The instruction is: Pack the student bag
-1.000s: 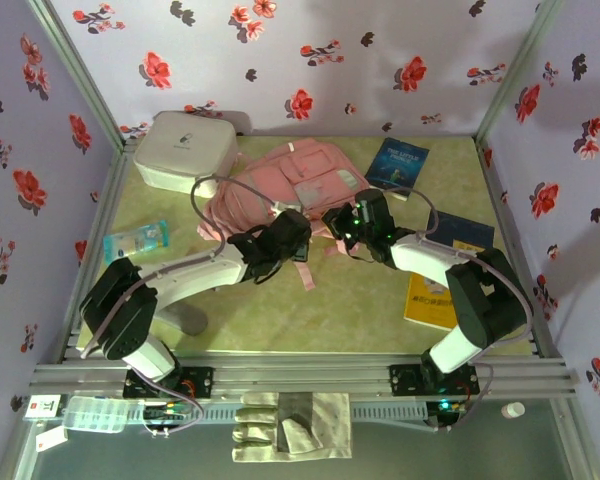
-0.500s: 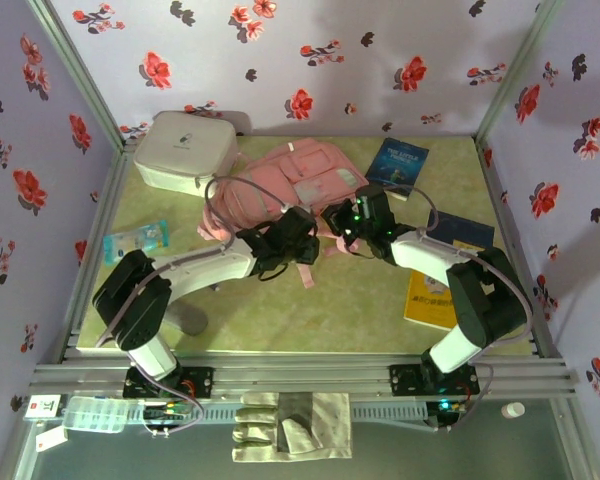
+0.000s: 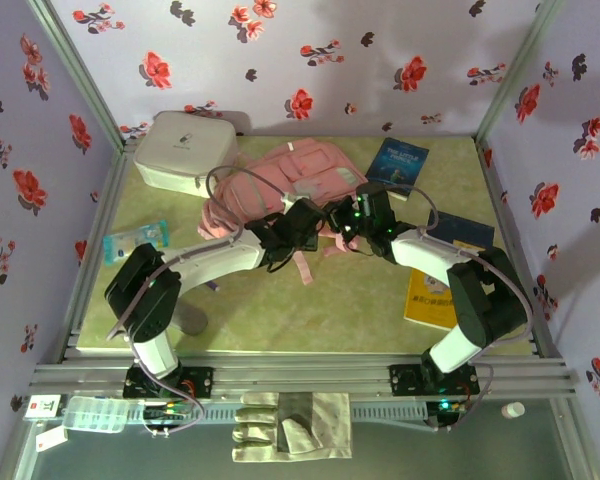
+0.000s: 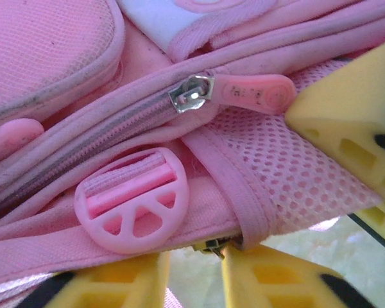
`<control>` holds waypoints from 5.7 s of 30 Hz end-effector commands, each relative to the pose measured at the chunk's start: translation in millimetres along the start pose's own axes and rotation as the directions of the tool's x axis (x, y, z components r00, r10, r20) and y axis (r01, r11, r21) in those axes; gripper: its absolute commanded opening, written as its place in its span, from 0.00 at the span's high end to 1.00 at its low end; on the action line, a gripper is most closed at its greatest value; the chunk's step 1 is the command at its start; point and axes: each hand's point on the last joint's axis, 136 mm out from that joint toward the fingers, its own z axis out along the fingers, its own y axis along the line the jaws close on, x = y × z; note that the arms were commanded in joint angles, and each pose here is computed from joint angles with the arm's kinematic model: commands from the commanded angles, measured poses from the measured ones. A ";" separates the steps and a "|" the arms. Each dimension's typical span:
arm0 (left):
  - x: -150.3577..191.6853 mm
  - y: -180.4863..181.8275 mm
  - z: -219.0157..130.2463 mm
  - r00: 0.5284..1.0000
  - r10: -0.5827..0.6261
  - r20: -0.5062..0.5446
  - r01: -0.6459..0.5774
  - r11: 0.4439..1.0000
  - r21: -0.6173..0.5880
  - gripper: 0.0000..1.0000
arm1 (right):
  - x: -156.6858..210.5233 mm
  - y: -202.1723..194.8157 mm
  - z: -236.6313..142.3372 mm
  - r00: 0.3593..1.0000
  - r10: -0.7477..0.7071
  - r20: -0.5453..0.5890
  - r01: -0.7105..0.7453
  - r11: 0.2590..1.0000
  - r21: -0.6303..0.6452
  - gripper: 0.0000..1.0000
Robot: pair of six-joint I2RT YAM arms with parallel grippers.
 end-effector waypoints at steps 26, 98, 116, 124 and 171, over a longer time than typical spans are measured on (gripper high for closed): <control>-20.9 15.2 7.0 0.994 -0.014 0.108 0.023 0.996 -0.087 0.99 | 6.5 62.0 -16.6 0.995 -0.101 -0.012 0.098 0.982 -0.162 0.98; 65.3 54.4 -13.2 0.947 0.251 -0.198 -0.202 0.950 0.236 1.00 | -81.6 -70.1 -20.6 0.968 -0.238 0.074 0.204 0.928 0.312 0.50; 101.6 1.4 -5.2 0.862 0.315 -0.397 -0.192 0.928 0.318 1.00 | -7.2 -94.8 -35.0 0.980 0.061 0.190 -0.101 0.973 0.207 0.29; 106.3 4.7 -5.0 0.831 0.334 -0.444 -0.211 0.929 0.303 1.00 | 5.4 -101.4 4.5 0.983 0.146 0.108 -0.159 0.979 0.130 0.51; 111.7 -2.6 -18.1 0.761 0.346 -0.549 -0.227 0.934 0.275 1.00 | -41.5 -87.5 -46.7 0.986 0.013 0.163 -0.051 0.971 0.234 0.39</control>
